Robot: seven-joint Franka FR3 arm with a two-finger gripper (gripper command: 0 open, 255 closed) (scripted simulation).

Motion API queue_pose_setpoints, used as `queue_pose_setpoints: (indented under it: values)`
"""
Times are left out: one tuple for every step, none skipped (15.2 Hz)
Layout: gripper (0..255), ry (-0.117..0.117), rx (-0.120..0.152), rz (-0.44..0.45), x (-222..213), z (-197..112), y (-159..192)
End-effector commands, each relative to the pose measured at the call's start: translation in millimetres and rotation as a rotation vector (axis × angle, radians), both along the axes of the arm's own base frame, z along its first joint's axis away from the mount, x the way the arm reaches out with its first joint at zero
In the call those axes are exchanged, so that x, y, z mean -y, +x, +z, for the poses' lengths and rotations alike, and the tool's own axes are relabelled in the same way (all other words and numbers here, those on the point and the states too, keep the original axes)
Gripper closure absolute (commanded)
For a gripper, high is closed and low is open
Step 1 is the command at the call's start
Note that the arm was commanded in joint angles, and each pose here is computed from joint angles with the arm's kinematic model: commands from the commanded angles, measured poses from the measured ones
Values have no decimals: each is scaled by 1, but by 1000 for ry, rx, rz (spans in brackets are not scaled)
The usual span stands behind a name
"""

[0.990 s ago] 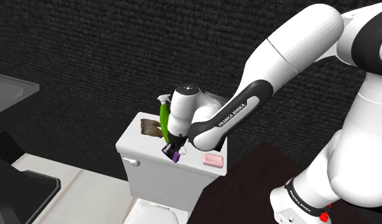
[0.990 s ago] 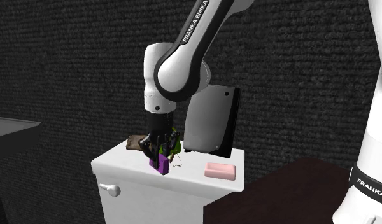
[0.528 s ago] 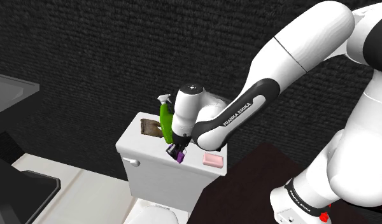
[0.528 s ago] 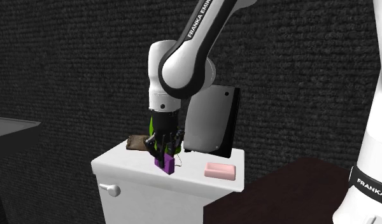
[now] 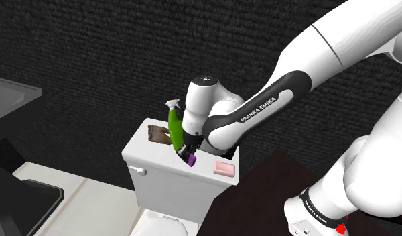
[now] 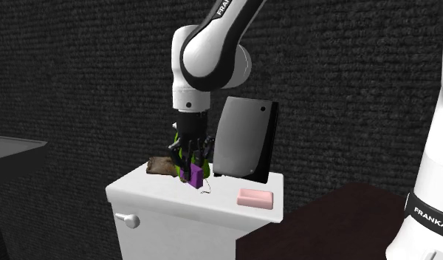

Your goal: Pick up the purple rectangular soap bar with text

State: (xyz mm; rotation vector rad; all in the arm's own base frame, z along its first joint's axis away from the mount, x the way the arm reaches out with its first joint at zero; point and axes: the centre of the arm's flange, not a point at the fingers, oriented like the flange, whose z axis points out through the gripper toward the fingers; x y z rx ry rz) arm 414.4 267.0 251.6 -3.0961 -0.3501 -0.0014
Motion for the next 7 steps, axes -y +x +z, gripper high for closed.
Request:
queue_pose_setpoints:
  values:
    - [255, 0, -1, 0, 1, 10, -1]
    - [255, 0, -1, 0, 1, 16, -1]
    - [255, 0, -1, 0, 1, 21, -1]
    - [255, 0, -1, 0, 1, 26, -1]
    - [255, 0, -1, 0, 1, 32, -1]
    - [255, 0, -1, 0, 1, 32, -1]
    - [255, 0, -1, 0, 1, 32, -1]
